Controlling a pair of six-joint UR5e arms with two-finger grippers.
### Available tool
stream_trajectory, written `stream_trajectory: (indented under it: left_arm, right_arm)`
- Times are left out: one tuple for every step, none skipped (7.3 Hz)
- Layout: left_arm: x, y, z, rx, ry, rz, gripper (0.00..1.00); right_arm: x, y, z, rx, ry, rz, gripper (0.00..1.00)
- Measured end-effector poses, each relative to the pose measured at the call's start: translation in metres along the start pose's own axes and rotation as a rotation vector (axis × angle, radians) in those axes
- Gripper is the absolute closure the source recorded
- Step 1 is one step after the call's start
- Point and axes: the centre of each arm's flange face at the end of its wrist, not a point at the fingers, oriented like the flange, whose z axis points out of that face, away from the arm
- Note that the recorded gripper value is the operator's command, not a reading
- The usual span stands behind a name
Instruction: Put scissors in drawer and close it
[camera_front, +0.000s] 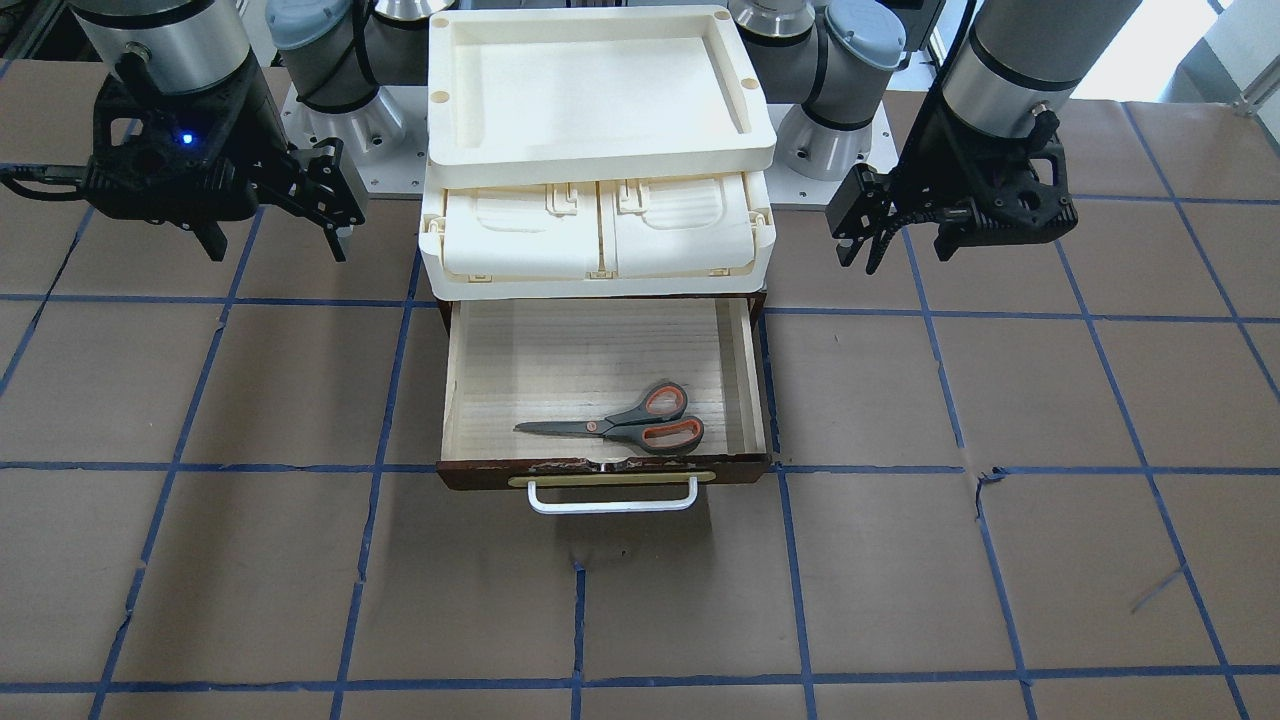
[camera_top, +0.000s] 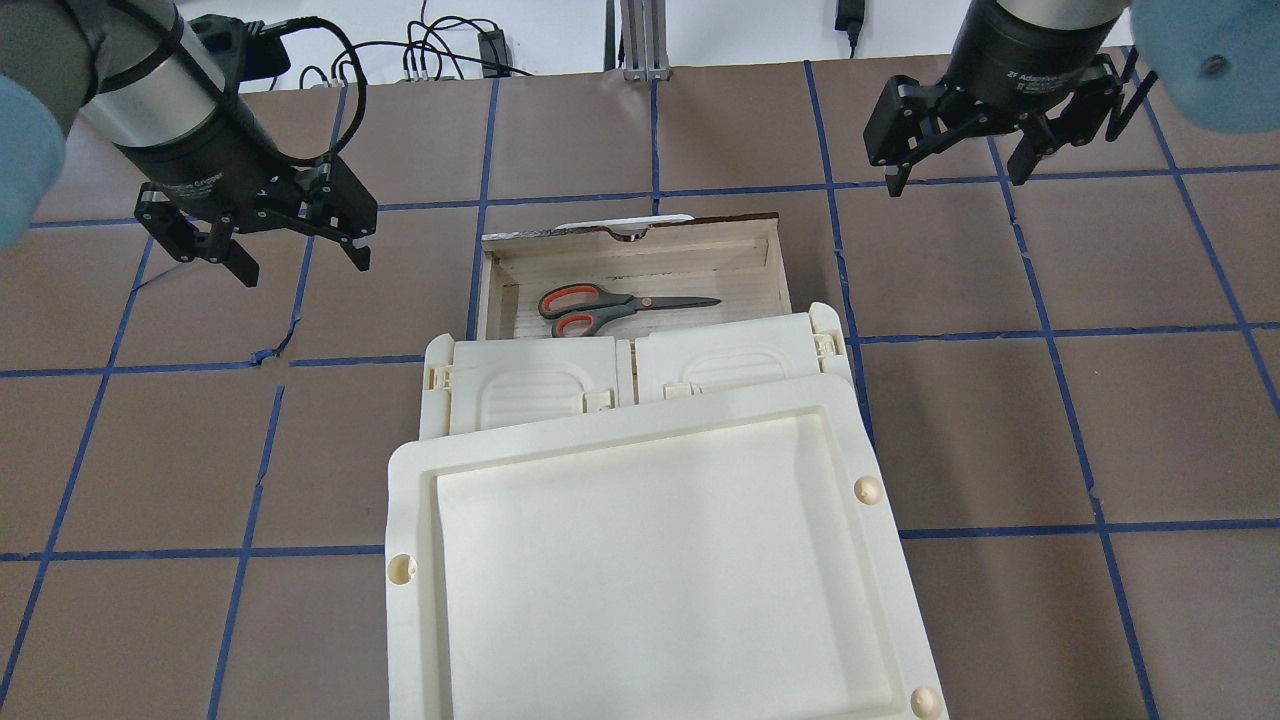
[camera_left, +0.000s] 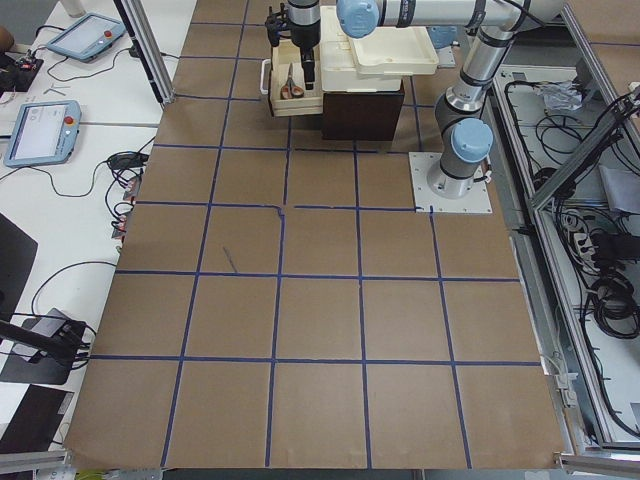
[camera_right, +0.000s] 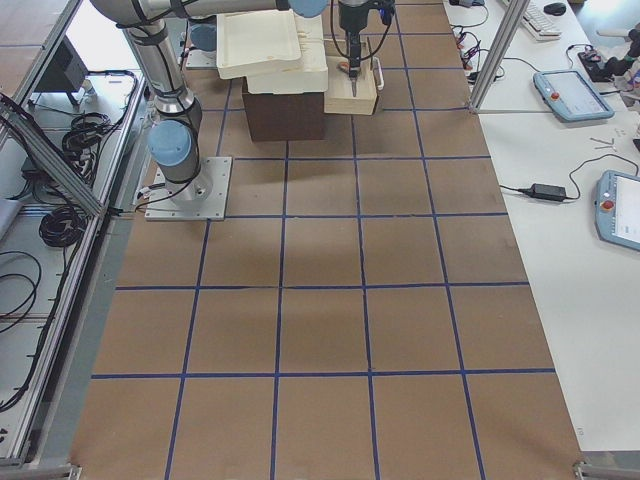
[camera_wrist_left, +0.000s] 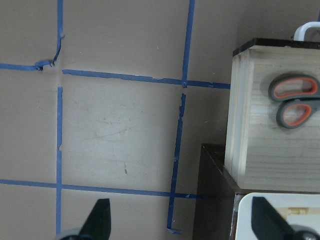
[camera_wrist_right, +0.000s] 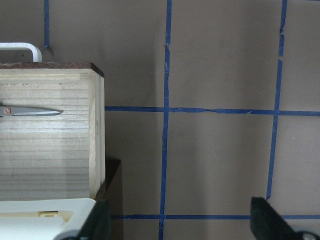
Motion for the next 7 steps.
stream_trajectory:
  left_arm:
    - [-0.0002, -0.0001, 0.0000, 0.000, 0.000, 0.000, 0.00]
    - [-0.0001, 0.0000, 0.0003, 0.000, 0.000, 0.000, 0.00]
    - [0.0000, 0.0000, 0.0004, 0.000, 0.000, 0.000, 0.00]
    - [0.0002, 0.0001, 0.0004, 0.000, 0.001, 0.000, 0.00]
    - [0.0002, 0.0001, 0.0005, -0.001, 0.001, 0.000, 0.00]
    - [0.0001, 0.0002, 0.0005, -0.001, 0.000, 0.000, 0.00]
    - [0.0000, 0.0002, 0.0005, -0.002, -0.001, -0.002, 0.00]
  right_arm:
    - [0.0012, -0.0002, 0.0010, -0.002, 0.000, 0.004, 0.00]
    - [0.0017, 0.0001, 0.0029, -0.005, 0.003, 0.005, 0.00]
    - [0.0013, 0.0005, 0.0045, -0.009, 0.002, 0.004, 0.00]
    - [0.0004, 0.0009, 0.0056, -0.012, 0.000, 0.002, 0.00]
    - [-0.0002, 0.0011, 0.0062, -0.012, -0.001, 0.001, 0.00]
    - [-0.0005, 0.0012, 0.0065, -0.012, -0.002, 0.001, 0.00]
    - [-0.0006, 0.0012, 0.0067, -0.012, -0.002, 0.002, 0.00]
